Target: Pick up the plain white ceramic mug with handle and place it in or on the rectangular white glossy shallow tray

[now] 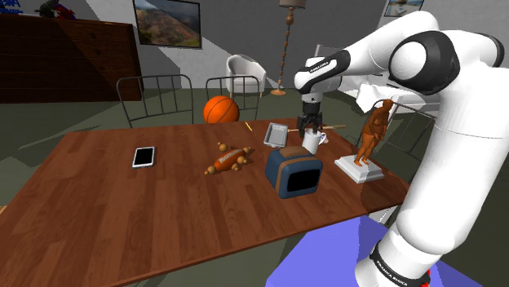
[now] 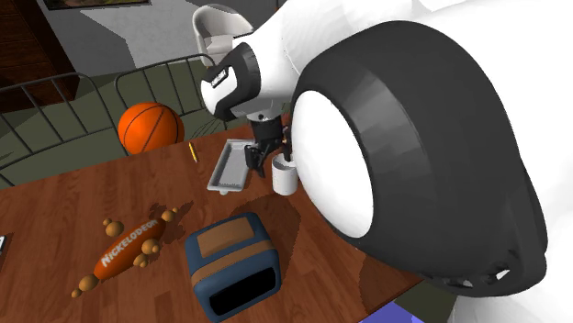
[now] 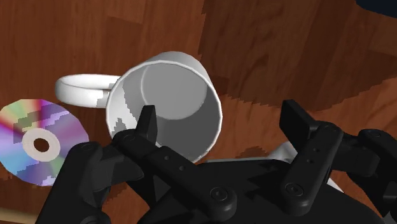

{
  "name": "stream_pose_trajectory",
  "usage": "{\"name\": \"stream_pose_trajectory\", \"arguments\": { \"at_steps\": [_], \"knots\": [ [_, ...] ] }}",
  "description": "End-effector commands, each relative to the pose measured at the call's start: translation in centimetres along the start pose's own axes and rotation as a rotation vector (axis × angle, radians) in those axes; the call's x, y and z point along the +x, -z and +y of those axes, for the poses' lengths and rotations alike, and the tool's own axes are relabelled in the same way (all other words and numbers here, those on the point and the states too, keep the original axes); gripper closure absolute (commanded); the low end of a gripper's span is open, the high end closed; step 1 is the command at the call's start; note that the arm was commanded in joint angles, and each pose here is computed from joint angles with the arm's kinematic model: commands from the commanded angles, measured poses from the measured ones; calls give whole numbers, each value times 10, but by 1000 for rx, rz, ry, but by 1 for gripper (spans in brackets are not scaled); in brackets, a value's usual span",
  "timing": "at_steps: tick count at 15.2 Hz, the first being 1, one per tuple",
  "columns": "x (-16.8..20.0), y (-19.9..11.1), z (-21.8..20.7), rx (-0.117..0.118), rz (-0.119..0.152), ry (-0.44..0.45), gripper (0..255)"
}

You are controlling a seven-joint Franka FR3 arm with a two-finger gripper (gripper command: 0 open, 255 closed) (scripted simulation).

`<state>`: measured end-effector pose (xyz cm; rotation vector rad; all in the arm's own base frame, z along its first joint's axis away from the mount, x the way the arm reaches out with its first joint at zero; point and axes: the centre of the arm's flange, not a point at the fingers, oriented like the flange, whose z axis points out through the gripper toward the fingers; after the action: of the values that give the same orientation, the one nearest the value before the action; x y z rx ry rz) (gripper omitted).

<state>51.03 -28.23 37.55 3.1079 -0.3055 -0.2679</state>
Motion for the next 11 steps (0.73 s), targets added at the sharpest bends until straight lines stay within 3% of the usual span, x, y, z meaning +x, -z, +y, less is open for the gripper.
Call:
{"name": "stream_pose_trajectory", "arguments": {
  "at_steps": [1,5,11],
  "knots": [
    [0,-10,1,-1,0,-1,0],
    [0,-29,1,-1,0,-1,0],
    [0,-29,1,-1,0,-1,0]
  ]
}}
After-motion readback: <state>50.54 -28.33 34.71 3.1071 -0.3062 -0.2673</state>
